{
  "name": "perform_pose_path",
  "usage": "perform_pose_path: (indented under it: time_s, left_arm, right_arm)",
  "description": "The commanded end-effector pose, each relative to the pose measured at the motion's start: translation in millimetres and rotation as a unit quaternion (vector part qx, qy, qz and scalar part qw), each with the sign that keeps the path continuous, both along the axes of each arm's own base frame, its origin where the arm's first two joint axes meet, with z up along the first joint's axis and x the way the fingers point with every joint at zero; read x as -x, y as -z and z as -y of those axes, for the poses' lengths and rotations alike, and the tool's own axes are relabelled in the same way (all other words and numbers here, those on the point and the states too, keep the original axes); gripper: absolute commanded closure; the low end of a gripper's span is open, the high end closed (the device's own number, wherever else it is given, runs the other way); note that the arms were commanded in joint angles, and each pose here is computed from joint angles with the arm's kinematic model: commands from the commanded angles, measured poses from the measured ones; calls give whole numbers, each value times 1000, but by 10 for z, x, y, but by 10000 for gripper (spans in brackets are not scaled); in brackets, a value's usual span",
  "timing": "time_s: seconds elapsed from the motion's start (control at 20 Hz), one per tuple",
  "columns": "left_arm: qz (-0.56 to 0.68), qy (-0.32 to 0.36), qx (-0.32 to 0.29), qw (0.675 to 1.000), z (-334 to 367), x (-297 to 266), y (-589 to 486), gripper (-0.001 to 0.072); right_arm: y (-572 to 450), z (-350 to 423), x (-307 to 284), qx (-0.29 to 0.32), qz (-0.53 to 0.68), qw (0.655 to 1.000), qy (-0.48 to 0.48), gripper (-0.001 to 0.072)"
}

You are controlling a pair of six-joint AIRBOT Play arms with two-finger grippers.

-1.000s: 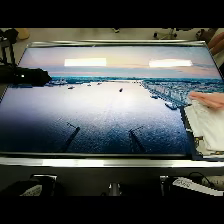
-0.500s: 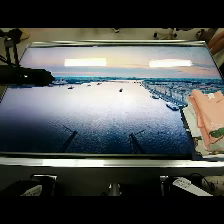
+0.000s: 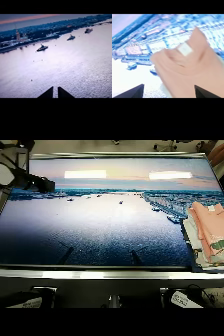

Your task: Fold the shirts.

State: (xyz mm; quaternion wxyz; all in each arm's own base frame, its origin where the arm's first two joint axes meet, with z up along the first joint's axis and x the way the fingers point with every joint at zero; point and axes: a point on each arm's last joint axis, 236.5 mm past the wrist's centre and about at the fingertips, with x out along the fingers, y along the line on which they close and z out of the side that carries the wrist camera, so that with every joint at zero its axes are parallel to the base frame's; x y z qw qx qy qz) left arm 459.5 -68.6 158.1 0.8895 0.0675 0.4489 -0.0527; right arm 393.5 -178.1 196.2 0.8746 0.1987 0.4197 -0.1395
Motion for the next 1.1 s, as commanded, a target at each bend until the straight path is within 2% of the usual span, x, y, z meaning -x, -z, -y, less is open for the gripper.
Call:
perform_pose_path:
  time_s: [0.0, 0.1, 0.2, 0.4, 1.05]
  left_arm:
    - [-116, -60, -55, 990, -188, 125, 550, 37]
    - [-221, -37, -30, 974, 1, 523, 1019, 9]
    - [-200, -37, 16, 979, 181, 633, 1191, 55]
    - [-152, -44, 33, 987, 191, 582, 1186, 54]
    - [-153, -43, 31, 987, 195, 582, 1201, 54]
  right_arm:
    - [272, -1166, -441, 59, -61, 989, -125, 30]
    - [938, -1782, -181, -1, -205, 958, -203, 38]
    - [1290, -2067, -85, -44, -264, 938, -222, 50]
    - [1372, -2031, -226, -44, -244, 951, -182, 47]
    - [1388, -2037, -79, -50, -274, 943, -184, 47]
